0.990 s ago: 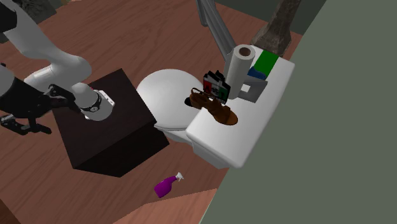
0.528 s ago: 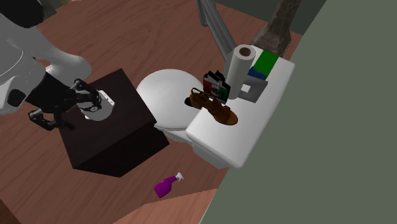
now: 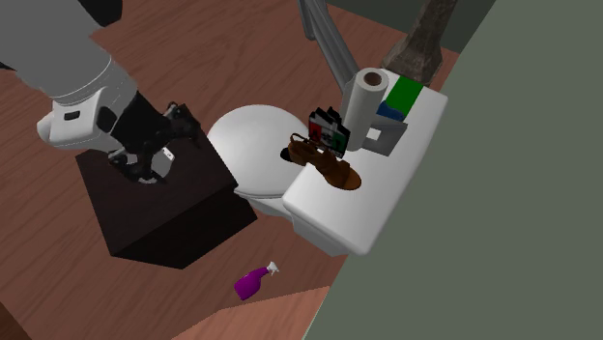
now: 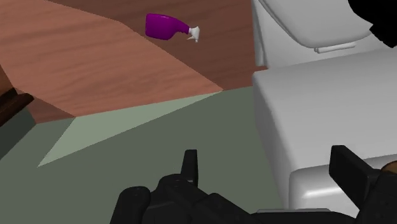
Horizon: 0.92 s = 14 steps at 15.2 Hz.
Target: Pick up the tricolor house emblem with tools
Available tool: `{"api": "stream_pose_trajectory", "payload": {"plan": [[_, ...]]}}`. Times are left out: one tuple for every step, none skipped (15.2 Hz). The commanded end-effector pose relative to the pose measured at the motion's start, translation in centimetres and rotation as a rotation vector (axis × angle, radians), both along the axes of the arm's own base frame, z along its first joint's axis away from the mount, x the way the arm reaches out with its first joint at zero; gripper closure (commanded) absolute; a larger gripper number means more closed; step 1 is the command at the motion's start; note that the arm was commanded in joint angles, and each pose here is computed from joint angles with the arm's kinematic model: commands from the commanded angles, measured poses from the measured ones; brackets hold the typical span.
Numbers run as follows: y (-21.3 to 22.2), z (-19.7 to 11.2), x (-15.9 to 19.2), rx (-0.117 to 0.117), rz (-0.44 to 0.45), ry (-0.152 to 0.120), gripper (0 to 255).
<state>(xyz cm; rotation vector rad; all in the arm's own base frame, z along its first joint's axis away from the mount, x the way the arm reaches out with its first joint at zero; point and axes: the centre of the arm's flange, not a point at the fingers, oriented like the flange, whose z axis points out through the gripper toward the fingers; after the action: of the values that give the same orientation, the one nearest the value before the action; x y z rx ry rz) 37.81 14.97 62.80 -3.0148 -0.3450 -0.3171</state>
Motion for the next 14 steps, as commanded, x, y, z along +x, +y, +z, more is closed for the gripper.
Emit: {"api": "stream_pose_trajectory", "payload": {"plan": [[2.7, 0.3, 1.0, -0.001, 0.018, -0.013, 0], [3.9, 0.4, 1.4, -0.001, 0.026, -0.02, 0], [5.2, 0.5, 1.7, -0.002, 0.035, -0.026, 0], [6.4, 0.6, 2.0, -0.003, 0.044, -0.032, 0], [7.7, 0.7, 2.3, -0.004, 0.052, -0.039, 0], [8.9, 0.8, 2.6, -0.005, 0.061, -0.045, 0], [10.1, 0.9, 2.9, -0.006, 0.07, -0.051, 0], [11.4, 1.0, 3.2, -0.007, 0.078, -0.058, 0], [12.6, 1.1, 3.4, -0.008, 0.087, -0.064, 0], [13.9, 1.3, 3.7, -0.008, 0.096, -0.07, 0], [15.2, 1.4, 3.9, -0.009, 0.104, -0.077, 0], [16.4, 1.5, 4.1, -0.01, 0.113, -0.083, 0], [17.7, 1.6, 4.3, -0.011, 0.122, -0.089, 0], [18.9, 1.7, 4.5, -0.012, 0.13, -0.096, 0]]}}
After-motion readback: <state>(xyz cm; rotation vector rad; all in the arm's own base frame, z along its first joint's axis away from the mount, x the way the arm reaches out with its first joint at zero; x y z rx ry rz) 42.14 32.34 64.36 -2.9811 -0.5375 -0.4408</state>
